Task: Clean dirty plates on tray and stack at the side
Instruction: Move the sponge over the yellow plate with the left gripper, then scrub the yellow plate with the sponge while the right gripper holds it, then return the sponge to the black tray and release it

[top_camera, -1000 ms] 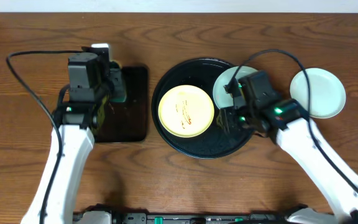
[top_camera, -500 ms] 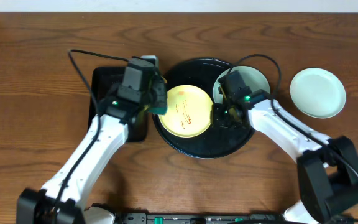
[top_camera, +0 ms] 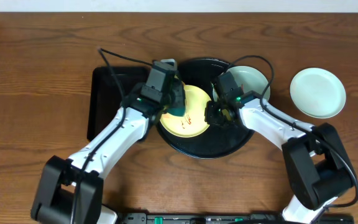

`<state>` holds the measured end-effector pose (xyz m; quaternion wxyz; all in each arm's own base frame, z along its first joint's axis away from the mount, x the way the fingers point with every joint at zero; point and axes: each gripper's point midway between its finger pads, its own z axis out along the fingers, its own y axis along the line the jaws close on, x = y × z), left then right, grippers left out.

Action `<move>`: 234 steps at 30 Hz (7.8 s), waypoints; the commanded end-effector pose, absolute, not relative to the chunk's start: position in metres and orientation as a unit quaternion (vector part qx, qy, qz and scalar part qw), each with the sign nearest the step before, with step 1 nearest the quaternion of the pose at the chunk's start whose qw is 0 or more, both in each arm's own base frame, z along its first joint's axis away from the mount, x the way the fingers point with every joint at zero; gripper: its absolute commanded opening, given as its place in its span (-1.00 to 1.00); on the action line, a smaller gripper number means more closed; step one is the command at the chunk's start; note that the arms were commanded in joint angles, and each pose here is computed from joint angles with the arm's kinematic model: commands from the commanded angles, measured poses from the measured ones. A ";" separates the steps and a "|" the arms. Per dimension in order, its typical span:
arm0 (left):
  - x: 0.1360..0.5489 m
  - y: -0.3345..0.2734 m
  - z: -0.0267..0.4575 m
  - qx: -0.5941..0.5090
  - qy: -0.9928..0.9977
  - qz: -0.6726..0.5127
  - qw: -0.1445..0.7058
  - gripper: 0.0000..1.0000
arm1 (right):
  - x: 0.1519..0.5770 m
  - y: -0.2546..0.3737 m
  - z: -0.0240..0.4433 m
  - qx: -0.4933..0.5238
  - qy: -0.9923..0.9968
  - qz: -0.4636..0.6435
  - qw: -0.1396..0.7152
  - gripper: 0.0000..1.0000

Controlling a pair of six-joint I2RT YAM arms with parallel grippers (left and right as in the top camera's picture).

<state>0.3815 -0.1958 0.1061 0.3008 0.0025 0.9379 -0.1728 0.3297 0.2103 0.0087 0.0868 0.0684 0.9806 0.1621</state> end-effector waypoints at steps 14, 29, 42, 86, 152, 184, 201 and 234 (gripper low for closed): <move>0.373 -0.210 0.048 -0.032 0.957 -0.171 0.230 -0.85 | 0.341 0.225 0.013 0.068 0.976 0.166 0.121 -0.97; 0.368 -0.208 0.001 -0.032 0.971 -0.137 0.195 -0.86 | 0.337 0.233 0.013 0.069 0.977 0.160 0.125 -0.97; 0.382 -0.169 0.015 -0.007 0.967 -0.022 0.254 -0.86 | 0.336 0.231 0.012 0.070 0.978 0.155 0.124 -0.97; 0.327 -0.230 0.018 0.148 0.963 -0.174 0.147 -0.85 | 0.336 0.231 0.012 0.070 0.978 0.155 0.124 -0.97; 0.383 -0.170 0.003 0.056 0.971 -0.073 0.219 -0.85 | 0.332 0.229 0.010 0.070 0.979 0.149 0.116 -0.97; 0.362 -0.195 0.000 0.105 0.970 -0.124 0.182 -0.85 | 0.332 0.228 0.010 0.070 0.980 0.148 0.116 -0.97; 0.327 -0.171 -0.012 0.093 0.981 -0.148 0.080 -0.85 | 0.333 0.227 0.010 0.071 0.980 0.143 0.119 -0.98; 0.386 0.035 0.093 -0.092 0.965 0.076 0.235 -0.85 | 0.332 0.225 0.009 0.071 0.981 0.139 0.118 -0.97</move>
